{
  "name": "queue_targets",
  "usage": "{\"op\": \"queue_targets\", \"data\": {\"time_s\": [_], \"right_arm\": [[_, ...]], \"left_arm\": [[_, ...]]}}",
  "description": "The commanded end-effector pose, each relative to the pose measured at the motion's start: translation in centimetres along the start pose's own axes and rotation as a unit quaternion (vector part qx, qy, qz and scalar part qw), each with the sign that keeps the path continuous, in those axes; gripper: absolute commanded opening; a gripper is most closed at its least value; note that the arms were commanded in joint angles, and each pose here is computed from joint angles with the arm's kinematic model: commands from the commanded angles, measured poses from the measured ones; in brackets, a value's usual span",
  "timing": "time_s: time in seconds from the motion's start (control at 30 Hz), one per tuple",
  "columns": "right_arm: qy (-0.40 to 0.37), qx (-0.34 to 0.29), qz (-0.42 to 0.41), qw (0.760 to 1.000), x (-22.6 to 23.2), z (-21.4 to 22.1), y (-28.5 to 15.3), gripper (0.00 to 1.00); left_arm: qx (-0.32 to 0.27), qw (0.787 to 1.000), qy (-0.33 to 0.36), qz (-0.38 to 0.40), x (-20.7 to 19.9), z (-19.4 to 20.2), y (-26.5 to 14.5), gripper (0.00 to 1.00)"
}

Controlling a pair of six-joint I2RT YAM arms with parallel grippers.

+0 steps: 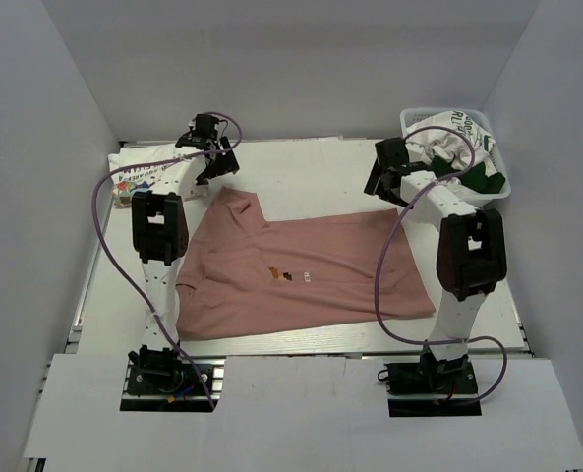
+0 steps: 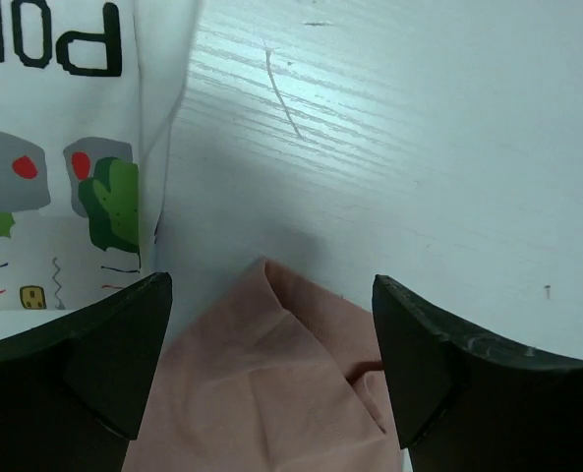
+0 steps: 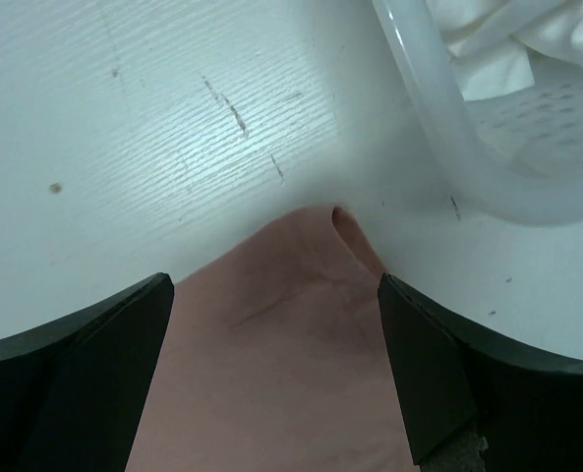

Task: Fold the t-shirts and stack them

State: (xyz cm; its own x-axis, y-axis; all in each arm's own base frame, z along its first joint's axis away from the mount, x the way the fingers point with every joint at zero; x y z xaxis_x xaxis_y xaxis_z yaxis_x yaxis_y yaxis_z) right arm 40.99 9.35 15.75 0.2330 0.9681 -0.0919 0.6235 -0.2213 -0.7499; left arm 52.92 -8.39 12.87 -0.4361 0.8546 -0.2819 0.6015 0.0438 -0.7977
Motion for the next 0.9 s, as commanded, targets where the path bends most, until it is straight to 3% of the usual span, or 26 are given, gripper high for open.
{"op": "queue_targets", "data": {"time_s": [0.0,0.2,0.33,0.47,0.5,0.57,0.7,0.87], "right_arm": [[-0.017,0.004,0.031,0.999,-0.4,-1.0,1.5,0.9],[-0.013,0.027,0.054,0.998,-0.2,-1.3,4.1,0.9],[-0.015,0.046,0.066,0.997,-0.6,-0.1,5.3,0.9],[-0.022,0.061,0.068,0.996,-0.9,1.3,6.2,0.9],[-0.022,0.061,0.063,0.996,-0.8,1.3,6.2,0.9],[-0.022,0.074,0.055,0.996,-0.6,2.3,6.2,0.9],[-0.014,0.066,0.043,0.997,-0.4,2.9,7.2,0.84],[-0.018,0.047,0.024,0.998,0.4,2.9,8.2,0.64]], "left_arm": [[-0.016,0.999,0.028,0.003,-0.7,-1.5,-1.7,0.92],[0.018,0.999,0.036,-0.007,0.4,1.6,0.7,0.8],[0.043,0.998,0.038,-0.006,0.8,2.9,1.9,0.66],[0.087,0.995,0.044,0.014,1.1,4.9,2.8,0.32],[0.087,0.995,0.048,0.015,1.3,5.1,3.0,0.17],[0.095,0.994,0.049,0.015,1.6,5.7,3.1,0.02],[0.068,0.996,0.05,0.042,1.1,4.9,1.8,0.0],[0.033,0.995,0.062,0.076,0.2,3.3,-0.8,0.0]]}}
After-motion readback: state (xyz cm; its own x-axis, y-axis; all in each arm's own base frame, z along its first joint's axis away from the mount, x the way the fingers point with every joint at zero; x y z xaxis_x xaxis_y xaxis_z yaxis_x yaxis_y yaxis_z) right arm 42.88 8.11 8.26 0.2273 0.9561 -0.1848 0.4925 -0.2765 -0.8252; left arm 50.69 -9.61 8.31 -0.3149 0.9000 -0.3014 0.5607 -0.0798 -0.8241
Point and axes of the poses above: each gripper's point midway between its finger pads, its own y axis out along the fingers, its own x axis along the line the jaws close on, z = x × y, the point moved 7 cm from there along -y, back along the fingers, and after that the axes turned 11 degrees about -y, right-handed, at the moved point
